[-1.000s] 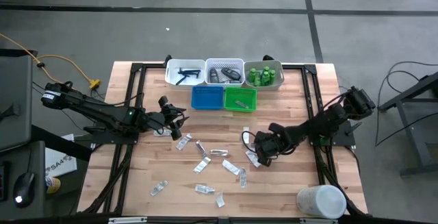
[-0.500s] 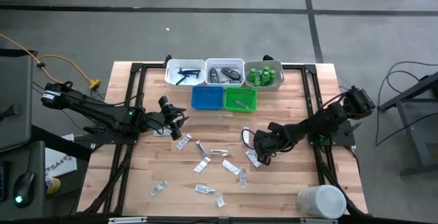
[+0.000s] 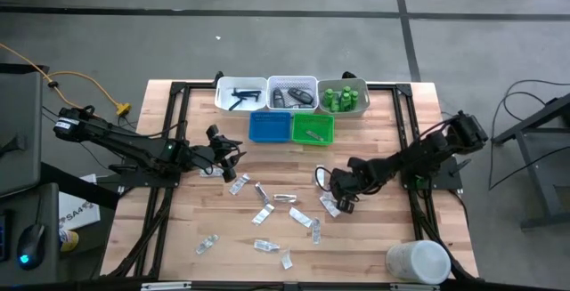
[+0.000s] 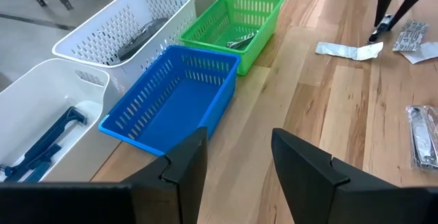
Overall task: Pick & Place Travel size toiletries
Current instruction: Put the silver nail clipper into the green basket
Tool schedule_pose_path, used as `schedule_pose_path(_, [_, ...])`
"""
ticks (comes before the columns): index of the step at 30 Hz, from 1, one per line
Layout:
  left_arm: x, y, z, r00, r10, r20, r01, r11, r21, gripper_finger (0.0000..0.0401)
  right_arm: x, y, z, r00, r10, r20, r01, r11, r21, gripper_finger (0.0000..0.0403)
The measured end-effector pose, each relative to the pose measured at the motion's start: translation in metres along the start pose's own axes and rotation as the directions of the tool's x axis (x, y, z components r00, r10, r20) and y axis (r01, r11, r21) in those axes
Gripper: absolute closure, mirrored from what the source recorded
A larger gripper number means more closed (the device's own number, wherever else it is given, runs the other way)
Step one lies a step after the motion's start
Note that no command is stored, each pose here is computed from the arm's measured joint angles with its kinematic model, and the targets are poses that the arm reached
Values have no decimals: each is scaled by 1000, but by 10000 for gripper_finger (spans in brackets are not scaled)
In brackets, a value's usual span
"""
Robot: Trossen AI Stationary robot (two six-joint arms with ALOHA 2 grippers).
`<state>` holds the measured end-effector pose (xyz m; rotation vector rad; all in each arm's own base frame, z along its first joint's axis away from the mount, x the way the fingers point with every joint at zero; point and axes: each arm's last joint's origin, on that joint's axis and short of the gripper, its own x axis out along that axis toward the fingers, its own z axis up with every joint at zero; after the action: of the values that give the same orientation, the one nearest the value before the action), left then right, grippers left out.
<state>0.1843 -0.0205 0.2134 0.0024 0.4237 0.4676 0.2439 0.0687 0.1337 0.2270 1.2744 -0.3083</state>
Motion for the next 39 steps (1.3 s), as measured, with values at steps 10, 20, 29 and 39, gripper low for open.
schedule_pose_path(10, [0, -1, 0, 1000, -31, -1, 31, 1000, -4, 240, -15, -9, 26, 997, 45, 66, -47, 998, 34, 360])
schedule_pose_path(20, [0, -1, 0, 1000, -30, -2, 30, 1000, -3, 240, -61, -46, 86, 946, -80, 313, 117, 988, -103, 360])
schedule_pose_path(29, [0, -1, 0, 999, -33, -4, 33, 999, -3, 240, -38, -98, 108, 934, -203, 294, 258, 952, -163, 338])
schedule_pose_path(39, [0, -1, 0, 999, -32, -5, 32, 999, -2, 240, -35, -118, 113, 929, -232, 288, 273, 955, -112, 274])
